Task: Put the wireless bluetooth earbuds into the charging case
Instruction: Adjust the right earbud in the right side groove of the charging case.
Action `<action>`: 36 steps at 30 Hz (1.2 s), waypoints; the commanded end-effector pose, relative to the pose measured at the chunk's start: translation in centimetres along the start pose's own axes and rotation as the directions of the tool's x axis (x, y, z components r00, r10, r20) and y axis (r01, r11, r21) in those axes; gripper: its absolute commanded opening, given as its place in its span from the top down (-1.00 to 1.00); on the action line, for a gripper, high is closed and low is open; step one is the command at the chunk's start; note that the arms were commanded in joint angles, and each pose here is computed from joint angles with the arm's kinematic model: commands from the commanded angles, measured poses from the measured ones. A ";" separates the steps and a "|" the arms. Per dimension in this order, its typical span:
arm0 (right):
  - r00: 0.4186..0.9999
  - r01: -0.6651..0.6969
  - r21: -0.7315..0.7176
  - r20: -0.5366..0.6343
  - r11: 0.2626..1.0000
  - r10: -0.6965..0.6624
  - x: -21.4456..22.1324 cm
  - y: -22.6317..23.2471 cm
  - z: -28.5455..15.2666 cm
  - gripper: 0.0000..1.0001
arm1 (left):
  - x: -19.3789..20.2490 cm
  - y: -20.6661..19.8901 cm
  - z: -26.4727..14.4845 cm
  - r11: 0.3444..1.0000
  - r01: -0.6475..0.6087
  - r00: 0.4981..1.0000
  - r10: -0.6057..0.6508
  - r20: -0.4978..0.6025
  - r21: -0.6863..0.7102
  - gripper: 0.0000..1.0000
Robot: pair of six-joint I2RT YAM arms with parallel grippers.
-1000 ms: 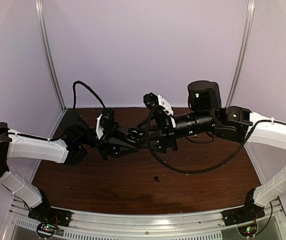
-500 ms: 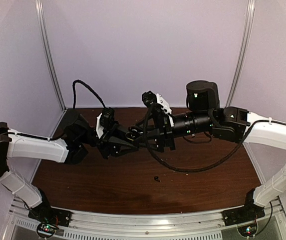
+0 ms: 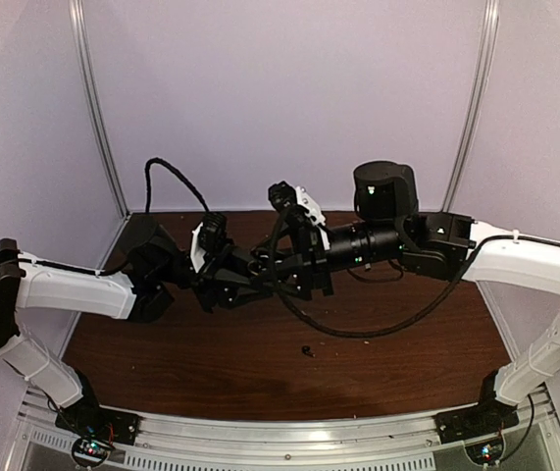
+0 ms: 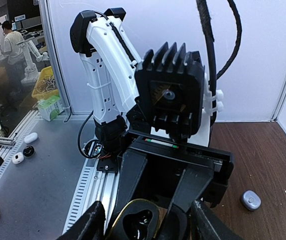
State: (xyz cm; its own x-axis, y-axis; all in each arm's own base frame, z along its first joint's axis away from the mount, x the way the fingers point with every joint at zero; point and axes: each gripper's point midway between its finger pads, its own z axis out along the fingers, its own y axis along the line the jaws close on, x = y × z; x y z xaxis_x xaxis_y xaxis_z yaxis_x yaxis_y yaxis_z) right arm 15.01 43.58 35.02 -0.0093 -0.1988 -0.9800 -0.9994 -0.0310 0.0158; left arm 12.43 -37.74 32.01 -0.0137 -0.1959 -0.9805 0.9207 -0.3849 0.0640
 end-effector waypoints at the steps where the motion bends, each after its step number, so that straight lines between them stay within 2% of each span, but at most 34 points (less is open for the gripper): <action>1: 0.995 0.027 0.051 0.091 0.998 -0.031 -3.0 -1.5 0.2 -0.15 | -0.8 -1.0 1.1 0.997 -0.050 0.999 0.049 0.018 0.053 1.00; 17: 0.987 0.016 0.014 0.160 1.000 -0.018 -4.0 -1.6 1.0 -0.15 | -0.9 -1.0 1.1 0.997 -0.051 0.998 0.050 0.030 0.052 1.00; 24: 0.985 0.010 0.049 0.170 0.999 -0.018 -4.0 -1.6 -0.3 -0.26 | -1.4 -0.8 0.2 0.999 -0.039 0.997 0.037 0.070 0.025 1.00; 27: 0.986 0.001 0.094 0.168 0.996 -0.016 -3.9 -2.0 -1.1 -0.39 | -1.5 -0.7 0.1 0.999 -0.044 0.996 0.043 0.072 0.012 1.00; 30: 0.984 -0.006 0.131 0.178 0.991 -0.018 -4.1 -2.3 -2.1 -0.67 | -1.4 -0.4 0.0 0.999 -0.047 0.996 0.047 0.070 0.002 1.00; 32: 0.982 -0.007 0.137 0.186 0.991 -0.019 -4.4 -2.2 -2.6 -0.93 | -1.3 -0.2 -0.1 0.999 -0.043 0.997 0.044 0.069 -0.010 1.00; 36: 0.980 0.000 0.117 0.195 0.993 -0.023 -5.3 -1.5 -3.3 -1.00 | -1.3 0.4 -0.4 0.999 -0.036 0.997 0.039 0.066 -0.040 1.00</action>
State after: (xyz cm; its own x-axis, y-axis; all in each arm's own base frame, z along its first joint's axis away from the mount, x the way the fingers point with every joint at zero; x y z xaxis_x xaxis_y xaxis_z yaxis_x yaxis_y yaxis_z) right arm 16.85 42.74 38.22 -0.0178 -0.0601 -0.9980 -0.9979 0.0640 0.0139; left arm 12.76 -37.67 32.92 -0.0278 -0.2438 -0.9694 0.9301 -0.3617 0.0643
